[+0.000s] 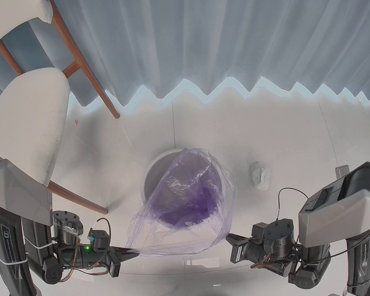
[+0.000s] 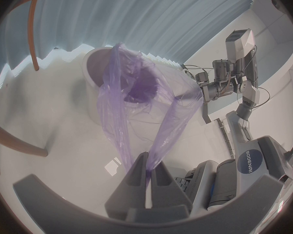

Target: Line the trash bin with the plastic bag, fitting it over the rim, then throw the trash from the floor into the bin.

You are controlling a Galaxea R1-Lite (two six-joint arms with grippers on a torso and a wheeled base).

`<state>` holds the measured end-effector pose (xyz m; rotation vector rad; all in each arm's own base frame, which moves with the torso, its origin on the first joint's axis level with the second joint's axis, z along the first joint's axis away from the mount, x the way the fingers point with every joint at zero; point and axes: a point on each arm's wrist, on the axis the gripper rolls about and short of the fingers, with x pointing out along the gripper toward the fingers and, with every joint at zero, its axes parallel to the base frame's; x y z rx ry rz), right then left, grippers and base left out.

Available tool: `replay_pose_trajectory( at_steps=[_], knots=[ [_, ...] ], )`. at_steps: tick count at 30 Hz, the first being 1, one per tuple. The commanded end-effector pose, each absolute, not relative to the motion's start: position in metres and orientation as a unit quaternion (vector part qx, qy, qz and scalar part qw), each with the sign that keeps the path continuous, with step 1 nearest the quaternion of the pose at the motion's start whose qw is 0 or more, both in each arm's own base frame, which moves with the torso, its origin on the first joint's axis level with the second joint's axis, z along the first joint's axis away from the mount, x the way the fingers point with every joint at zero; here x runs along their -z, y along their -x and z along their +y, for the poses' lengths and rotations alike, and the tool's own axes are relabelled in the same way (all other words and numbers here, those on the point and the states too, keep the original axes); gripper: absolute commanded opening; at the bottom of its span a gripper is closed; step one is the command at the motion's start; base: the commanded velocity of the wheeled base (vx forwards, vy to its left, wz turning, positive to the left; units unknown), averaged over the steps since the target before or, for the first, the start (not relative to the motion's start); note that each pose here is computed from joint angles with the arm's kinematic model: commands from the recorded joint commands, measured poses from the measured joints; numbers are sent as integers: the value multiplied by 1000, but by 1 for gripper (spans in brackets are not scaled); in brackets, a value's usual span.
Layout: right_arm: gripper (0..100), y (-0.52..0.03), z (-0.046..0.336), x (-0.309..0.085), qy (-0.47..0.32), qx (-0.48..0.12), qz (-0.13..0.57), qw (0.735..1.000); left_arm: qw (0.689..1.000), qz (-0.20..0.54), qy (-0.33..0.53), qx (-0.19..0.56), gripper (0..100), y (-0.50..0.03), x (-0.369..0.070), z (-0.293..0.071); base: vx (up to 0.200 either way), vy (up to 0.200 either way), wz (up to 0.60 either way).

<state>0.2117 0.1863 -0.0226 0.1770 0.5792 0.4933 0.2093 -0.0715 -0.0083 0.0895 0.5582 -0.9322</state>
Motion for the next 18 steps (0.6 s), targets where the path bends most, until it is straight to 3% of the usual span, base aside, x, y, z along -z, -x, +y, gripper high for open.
replay_pose_trajectory(
  at_steps=[1, 3, 4, 8, 17, 18],
  knots=[
    [0, -218, 193, 30, -90, -242, 277, 926, 858, 271, -39, 435, 0, -217, 16, -70, 0, 0, 0],
    [0, -222, 196, 29, -95, -241, 268, 928, 859, 271, -37, 433, 0, -219, 17, -70, 0, 0, 0],
    [100, -224, 197, 29, -98, -236, 263, 930, 858, 275, -37, 433, 0, -219, 19, -70, 0, 0, 0],
    [100, -218, 196, 21, -117, -220, 260, 933, 856, 279, -37, 432, 0, -219, 22, -69, 0, 0, 0],
    [100, -140, 169, -29, -171, -266, 299, 900, 855, 282, -38, 434, 0, -217, 22, -69, 0, 0, 0],
    [100, -136, 167, -32, -172, -270, 300, 899, 855, 281, -37, 434, 100, -218, 22, -69, 0, 0, 0]
  ],
)
